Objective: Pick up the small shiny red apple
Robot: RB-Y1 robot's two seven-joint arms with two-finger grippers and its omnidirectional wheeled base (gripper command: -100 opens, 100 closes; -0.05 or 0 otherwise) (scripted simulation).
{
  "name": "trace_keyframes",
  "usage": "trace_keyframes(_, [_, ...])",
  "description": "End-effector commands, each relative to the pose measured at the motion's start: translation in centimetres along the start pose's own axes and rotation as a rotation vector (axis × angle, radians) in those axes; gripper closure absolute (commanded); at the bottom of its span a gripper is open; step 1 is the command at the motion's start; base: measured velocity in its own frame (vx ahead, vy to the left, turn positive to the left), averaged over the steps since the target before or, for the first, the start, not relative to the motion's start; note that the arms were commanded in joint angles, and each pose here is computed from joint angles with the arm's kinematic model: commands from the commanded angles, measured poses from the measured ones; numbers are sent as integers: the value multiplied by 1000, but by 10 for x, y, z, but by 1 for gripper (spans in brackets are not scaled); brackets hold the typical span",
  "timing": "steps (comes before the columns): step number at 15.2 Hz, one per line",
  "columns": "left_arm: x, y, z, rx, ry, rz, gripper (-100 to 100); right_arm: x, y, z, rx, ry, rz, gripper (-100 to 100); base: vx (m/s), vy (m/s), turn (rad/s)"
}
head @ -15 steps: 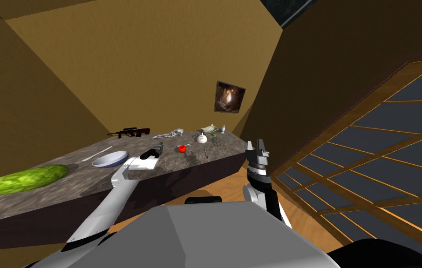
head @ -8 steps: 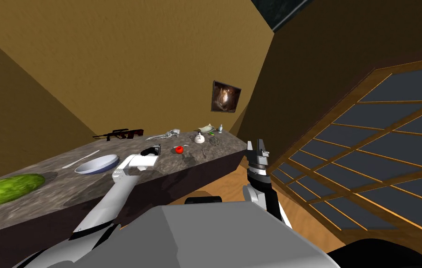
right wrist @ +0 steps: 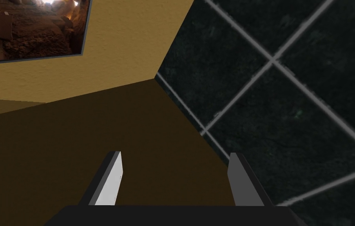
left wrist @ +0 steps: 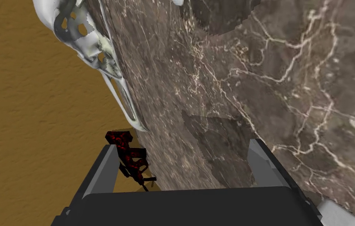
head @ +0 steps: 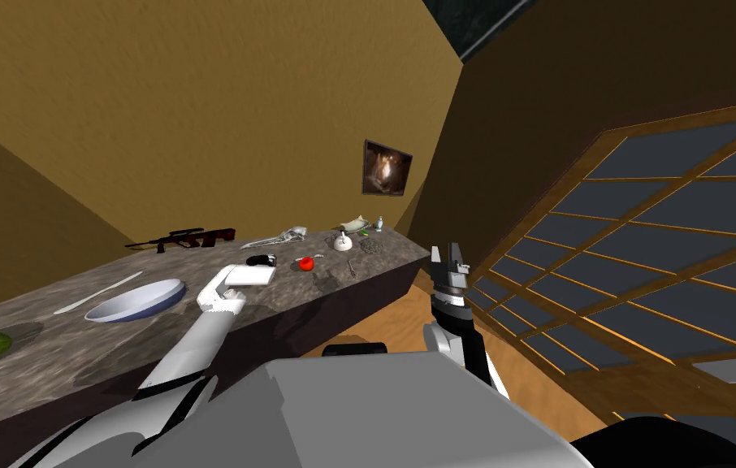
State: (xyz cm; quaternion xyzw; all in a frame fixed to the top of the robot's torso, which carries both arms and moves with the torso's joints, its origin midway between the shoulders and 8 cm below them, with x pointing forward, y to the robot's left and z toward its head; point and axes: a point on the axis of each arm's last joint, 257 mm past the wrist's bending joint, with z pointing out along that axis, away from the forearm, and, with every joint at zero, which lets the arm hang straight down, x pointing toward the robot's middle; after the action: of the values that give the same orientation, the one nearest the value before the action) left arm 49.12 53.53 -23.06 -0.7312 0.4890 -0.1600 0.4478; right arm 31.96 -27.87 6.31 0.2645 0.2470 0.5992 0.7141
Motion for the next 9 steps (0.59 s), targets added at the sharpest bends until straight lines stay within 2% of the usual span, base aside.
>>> trace_keyframes(1, [-2,4,-1,-24,-8,-2,-100,0,0,0,0,0,0,0,1,1,21])
trace_keyframes(2, [-8,3,2,-52,-24,-31,-100,0,0,0,0,0,0,0,2,-1,-101])
trace_keyframes(5, [-11,13,2,-93,-36,-31,-100,0,0,0,0,0,0,0,3,5,-119])
trace_keyframes(6, [-16,12,4,-121,-50,-59,-100,0,0,0,0,0,0,0,4,2,-167])
trace_keyframes(9, [-19,23,2,-160,-62,-60,-100,0,0,0,0,0,0,0,4,6,-92])
